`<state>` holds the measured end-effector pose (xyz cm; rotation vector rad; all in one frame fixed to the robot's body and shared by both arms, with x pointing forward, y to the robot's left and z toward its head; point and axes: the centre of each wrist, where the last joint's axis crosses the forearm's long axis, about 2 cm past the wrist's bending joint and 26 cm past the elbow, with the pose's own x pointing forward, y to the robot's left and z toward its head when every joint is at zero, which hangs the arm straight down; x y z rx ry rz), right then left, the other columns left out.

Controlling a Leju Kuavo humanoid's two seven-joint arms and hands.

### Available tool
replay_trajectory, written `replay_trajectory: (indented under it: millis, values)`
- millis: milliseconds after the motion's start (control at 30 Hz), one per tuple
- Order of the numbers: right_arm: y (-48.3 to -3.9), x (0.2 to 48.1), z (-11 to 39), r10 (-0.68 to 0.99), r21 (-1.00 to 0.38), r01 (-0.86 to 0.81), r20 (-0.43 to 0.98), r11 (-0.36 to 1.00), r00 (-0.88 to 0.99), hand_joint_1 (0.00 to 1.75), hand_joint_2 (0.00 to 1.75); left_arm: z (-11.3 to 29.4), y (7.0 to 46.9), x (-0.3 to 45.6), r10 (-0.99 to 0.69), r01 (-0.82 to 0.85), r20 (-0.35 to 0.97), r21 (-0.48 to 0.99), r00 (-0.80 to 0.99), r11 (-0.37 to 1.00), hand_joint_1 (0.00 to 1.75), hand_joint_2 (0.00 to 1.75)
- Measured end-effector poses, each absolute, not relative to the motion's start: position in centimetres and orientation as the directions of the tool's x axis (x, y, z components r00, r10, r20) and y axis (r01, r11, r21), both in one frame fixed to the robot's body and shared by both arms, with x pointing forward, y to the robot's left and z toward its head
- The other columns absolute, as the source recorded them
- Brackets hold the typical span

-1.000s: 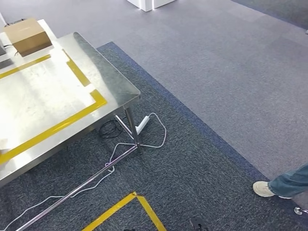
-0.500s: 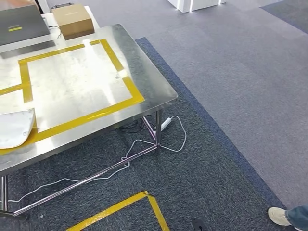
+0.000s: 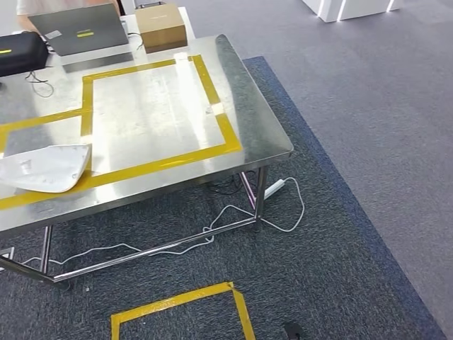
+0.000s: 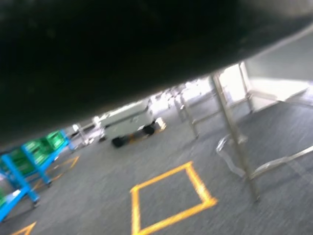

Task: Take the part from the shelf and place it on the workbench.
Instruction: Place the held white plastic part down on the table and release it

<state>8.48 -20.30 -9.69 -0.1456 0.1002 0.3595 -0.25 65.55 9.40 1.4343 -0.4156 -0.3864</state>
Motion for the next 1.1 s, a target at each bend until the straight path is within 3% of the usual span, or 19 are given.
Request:
replay_trajectory:
  millis: [233, 667, 1100]
  values:
    - [-20.4, 8.5, -9.7, 0.343, -0.123, -0.358, -0.124, 0.926, 0.931, 0.0, 0.0, 7.1, 63.9, -0.7, -0.441, 0.064, 0.017, 0.983, 0.897, 0.17, 0.0, 0.0]
    - [-20.7, 8.2, -9.8, 0.345, -0.125, -0.361, -0.134, 0.924, 0.929, 0.0, 0.0, -2.1, 55.1, -0.6, -0.333, 0.063, 0.115, 0.875, 0.936, 0.48, 0.0, 0.0]
    - [-21.2, 7.8, -10.0, 0.344, -0.134, -0.363, -0.144, 0.922, 0.928, 0.0, 0.0, -10.1, 38.8, 0.9, -0.089, -0.004, 0.167, 0.489, 0.982, 0.872, 0.0, 0.0]
